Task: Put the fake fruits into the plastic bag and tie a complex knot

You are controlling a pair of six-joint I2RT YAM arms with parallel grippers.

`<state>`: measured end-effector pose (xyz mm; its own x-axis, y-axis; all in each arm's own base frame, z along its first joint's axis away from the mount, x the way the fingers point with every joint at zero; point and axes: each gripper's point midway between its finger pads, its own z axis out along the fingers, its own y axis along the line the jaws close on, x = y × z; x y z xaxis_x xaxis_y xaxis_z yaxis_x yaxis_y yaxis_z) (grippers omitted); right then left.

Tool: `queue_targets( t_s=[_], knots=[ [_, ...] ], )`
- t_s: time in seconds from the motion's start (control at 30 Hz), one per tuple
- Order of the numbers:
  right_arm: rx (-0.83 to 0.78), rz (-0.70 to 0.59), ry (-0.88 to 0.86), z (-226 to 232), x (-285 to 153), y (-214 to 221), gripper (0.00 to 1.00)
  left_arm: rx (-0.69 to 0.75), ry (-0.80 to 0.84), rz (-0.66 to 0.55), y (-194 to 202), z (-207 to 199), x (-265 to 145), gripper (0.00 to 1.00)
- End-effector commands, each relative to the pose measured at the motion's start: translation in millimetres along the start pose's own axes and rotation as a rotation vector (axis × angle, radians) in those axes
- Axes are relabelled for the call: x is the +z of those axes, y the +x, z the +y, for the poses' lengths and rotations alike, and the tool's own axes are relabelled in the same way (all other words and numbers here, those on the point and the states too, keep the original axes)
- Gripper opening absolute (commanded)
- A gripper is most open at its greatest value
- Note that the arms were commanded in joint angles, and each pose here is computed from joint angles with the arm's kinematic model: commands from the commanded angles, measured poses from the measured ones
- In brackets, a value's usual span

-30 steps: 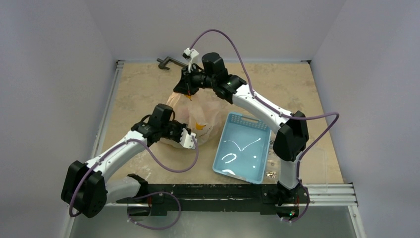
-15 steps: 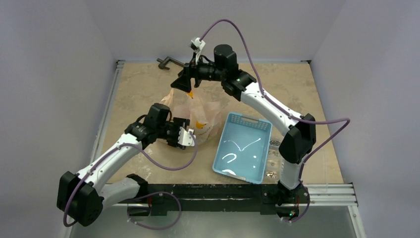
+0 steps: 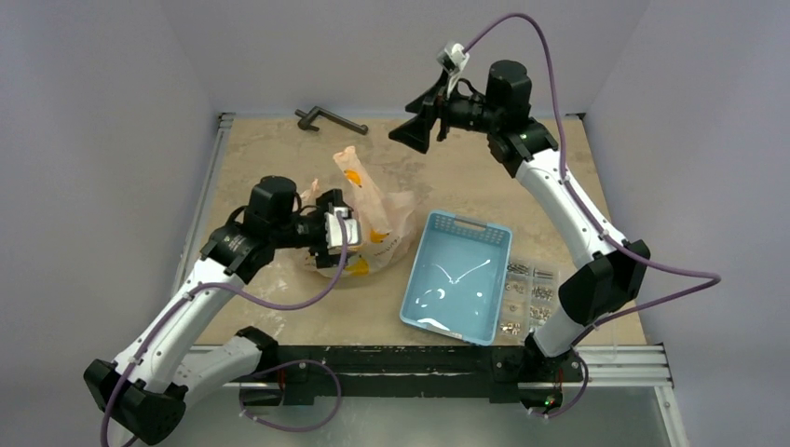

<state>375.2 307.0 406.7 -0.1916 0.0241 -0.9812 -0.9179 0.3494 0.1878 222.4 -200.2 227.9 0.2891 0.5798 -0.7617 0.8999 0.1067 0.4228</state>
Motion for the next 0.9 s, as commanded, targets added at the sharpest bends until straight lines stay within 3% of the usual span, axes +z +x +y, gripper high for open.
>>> queue_targets(
  t_s=[0.0, 0.2, 0.3, 0.43, 0.57, 0.77, 0.87],
  knots=[
    [-0.034, 0.134, -0.087, 18, -6, 57, 0.99, -0.173, -0.039, -0.209, -86, 24, -32, 0.88],
    [-0.076, 0.157, -0.124, 15, -4, 85, 0.99, -0.45, -0.095, -0.261, -145, 81, -60, 0.88],
    [-0.116, 0.162, -0.158, 13, 0, 91, 0.99, -0.586, -0.143, -0.267, -149, 122, -68, 0.88],
    [-0.131, 0.177, -0.225, 15, 4, 102, 0.99, -0.732, -0.184, -0.153, -113, 162, -61, 0.89],
    [-0.126, 0.196, -0.268, 24, 13, 115, 0.99, -0.792, -0.151, 0.005, -66, 166, -40, 0.9],
    [-0.088, 0.219, -0.268, 25, 33, 132, 0.99, -0.841, -0.12, 0.056, -31, 165, -18, 0.9],
    [-0.08, 0.21, -0.265, 24, 42, 131, 0.99, -0.886, -0.067, 0.063, -26, 161, -9, 0.84]
  ],
)
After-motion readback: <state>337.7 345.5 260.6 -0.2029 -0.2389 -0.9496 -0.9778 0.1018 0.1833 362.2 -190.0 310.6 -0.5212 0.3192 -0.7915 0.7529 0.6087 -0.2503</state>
